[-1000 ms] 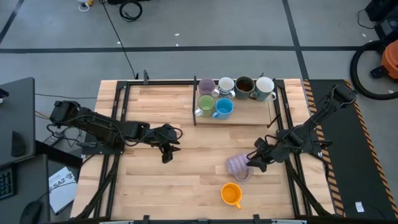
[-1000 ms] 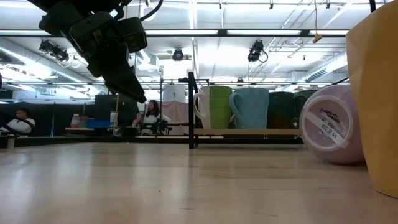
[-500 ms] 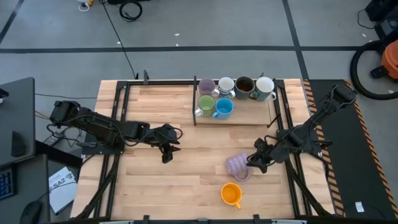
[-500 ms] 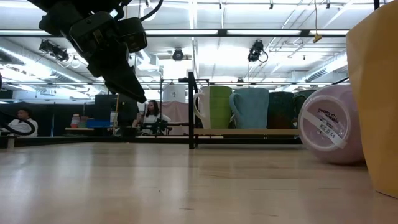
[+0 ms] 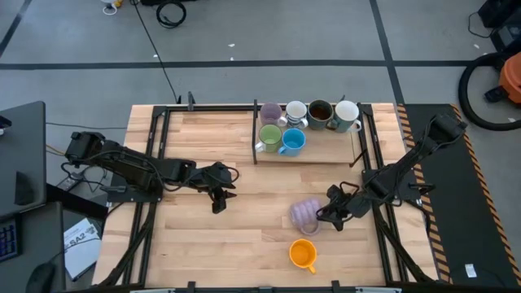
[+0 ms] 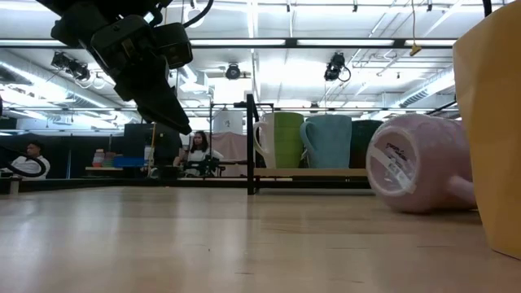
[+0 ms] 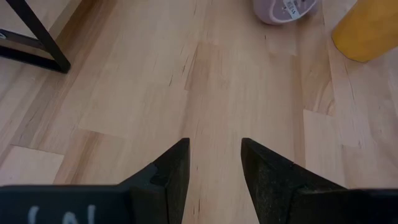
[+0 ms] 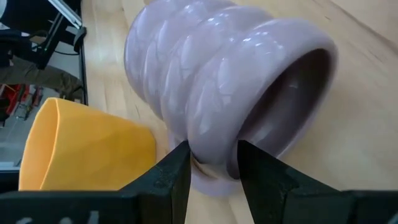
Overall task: Place coffee mugs
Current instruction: Put the light purple mug on the shelf
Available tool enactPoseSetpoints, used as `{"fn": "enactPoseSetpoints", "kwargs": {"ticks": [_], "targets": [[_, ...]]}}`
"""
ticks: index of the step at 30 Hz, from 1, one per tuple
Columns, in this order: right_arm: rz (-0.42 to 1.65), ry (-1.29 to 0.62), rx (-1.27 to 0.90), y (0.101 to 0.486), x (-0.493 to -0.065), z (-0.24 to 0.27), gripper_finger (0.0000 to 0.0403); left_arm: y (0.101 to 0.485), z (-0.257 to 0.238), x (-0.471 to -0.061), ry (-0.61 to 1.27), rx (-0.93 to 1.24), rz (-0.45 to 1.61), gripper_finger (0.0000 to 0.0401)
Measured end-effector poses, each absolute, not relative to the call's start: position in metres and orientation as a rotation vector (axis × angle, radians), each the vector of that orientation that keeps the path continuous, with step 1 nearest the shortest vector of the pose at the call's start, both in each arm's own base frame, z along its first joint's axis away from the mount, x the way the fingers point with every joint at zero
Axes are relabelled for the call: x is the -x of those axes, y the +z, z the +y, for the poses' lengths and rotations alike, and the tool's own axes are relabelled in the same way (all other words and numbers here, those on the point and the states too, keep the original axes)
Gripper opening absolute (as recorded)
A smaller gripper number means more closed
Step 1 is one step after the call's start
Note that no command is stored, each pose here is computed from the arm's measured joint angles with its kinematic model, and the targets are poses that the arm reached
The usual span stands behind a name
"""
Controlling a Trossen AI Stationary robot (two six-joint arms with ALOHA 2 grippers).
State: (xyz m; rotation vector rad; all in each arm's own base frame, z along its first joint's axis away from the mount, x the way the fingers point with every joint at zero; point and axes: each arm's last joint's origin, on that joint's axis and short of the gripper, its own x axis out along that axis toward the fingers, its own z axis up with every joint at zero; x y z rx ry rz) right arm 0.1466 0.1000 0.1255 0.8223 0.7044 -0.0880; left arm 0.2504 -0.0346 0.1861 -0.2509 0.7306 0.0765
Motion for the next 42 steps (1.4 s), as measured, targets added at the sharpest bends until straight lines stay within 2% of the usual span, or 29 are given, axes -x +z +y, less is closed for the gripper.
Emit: {"fn": "enactPoseSetpoints", "kwargs": {"ticks": [8, 13, 33, 37, 42], "targets": [[0.661, -0.05, -0.762, 0.12, -0.157, 0.103, 0.0136, 0.191, -0.035, -0.255, 0.064, 0.261, 0.665, 0.0151], [0.633, -0.089, -0.743, 0.115, -0.16, 0.103, 0.0136, 0.194, -0.036, -0.257, 0.057, 0.268, 0.627, 0.0151], [0.573, -0.02, -0.516, 0.101, -0.172, 0.109, 0.0135, 0.194, -0.036, -0.256, 0.058, 0.268, 0.631, 0.0151], [0.56, -0.009, -0.506, 0.099, -0.174, 0.111, 0.0121, 0.194, -0.036, -0.257, 0.058, 0.268, 0.631, 0.0151], [0.538, 0.002, -0.51, 0.099, -0.176, 0.112, 0.008, 0.194, -0.036, -0.257, 0.058, 0.268, 0.631, 0.0151]]}}
